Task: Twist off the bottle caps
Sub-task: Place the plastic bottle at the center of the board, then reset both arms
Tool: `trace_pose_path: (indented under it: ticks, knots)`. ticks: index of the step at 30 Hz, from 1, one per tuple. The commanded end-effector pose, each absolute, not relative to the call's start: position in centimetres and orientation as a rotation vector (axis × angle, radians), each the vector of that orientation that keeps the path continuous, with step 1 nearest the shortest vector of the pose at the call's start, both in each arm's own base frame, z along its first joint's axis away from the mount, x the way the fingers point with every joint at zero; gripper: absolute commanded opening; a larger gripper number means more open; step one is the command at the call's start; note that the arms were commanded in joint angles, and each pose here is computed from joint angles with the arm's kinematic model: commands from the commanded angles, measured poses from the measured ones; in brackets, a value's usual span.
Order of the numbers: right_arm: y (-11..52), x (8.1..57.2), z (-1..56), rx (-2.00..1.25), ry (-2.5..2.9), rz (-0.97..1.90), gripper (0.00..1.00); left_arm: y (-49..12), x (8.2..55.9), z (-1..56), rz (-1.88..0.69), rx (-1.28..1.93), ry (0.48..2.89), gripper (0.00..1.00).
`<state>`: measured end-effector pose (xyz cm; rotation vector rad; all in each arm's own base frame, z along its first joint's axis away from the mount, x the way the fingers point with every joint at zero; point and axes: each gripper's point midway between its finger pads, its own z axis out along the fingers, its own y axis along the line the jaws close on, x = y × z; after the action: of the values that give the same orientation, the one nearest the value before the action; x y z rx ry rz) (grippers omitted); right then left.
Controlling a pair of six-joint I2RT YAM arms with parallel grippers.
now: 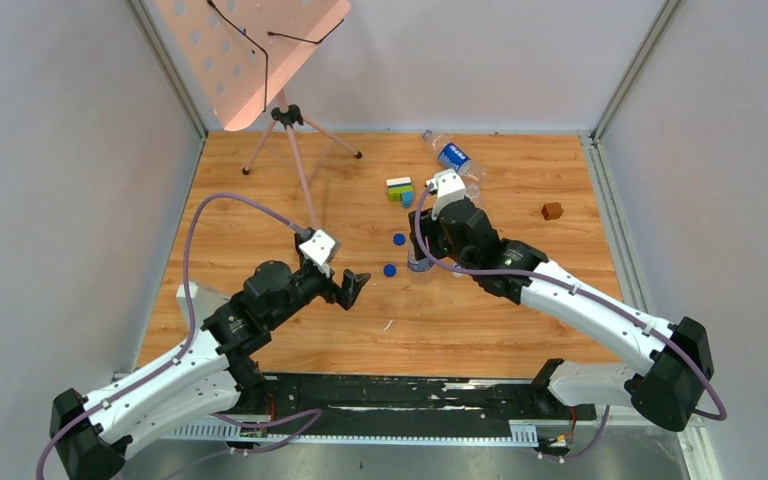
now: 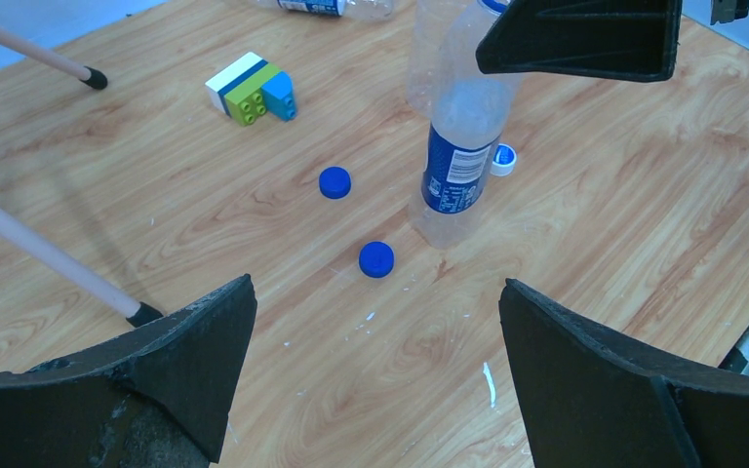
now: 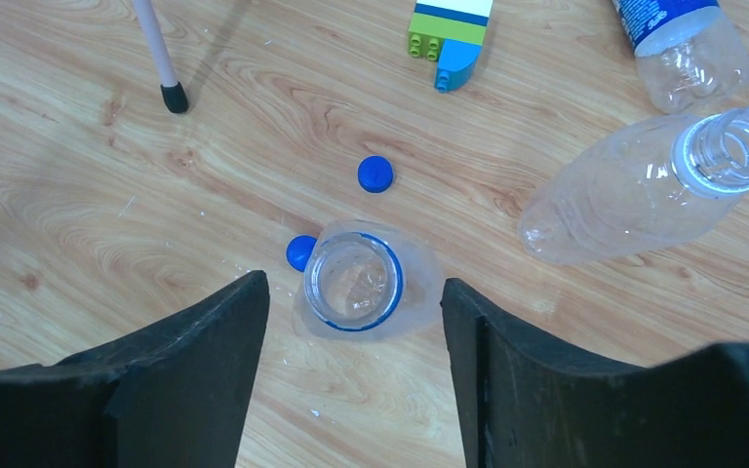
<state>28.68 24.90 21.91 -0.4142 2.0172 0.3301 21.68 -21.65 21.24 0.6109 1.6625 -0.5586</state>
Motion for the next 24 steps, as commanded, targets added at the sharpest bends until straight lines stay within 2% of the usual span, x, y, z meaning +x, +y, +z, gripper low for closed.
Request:
trace_pose_path:
  ticks: [1, 6, 12, 17, 24]
  knots:
    - [25.2, 28.5, 24.5, -0.385, 1.965, 0.395, 0.68, -21.5, 22.1, 23.5, -0.552, 0.584, 1.612, 1.0]
    - [24.5, 27.6, 26.3, -0.35, 1.924, 0.443, 0.78, -20.9, 22.4, 23.3, -0.527, 0.544, 1.627, 1.0]
    - [21.5, 26.9, 29.8, -0.227, 1.805, 0.442, 0.84, -19.8, 23.3, 23.6, -0.474, 0.466, 1.618, 1.0]
    - [16.0, 27.9, 30.5, -0.024, 1.746, 0.297, 0.91, -18.0, 24.9, 23.1, -0.346, 0.38, 1.673, 1.0]
    - [6.8, 28.7, 29.2, 0.268, 1.769, 0.292, 0.92, -14.7, 26.9, 22.7, -0.29, 0.236, 1.74, 1.0]
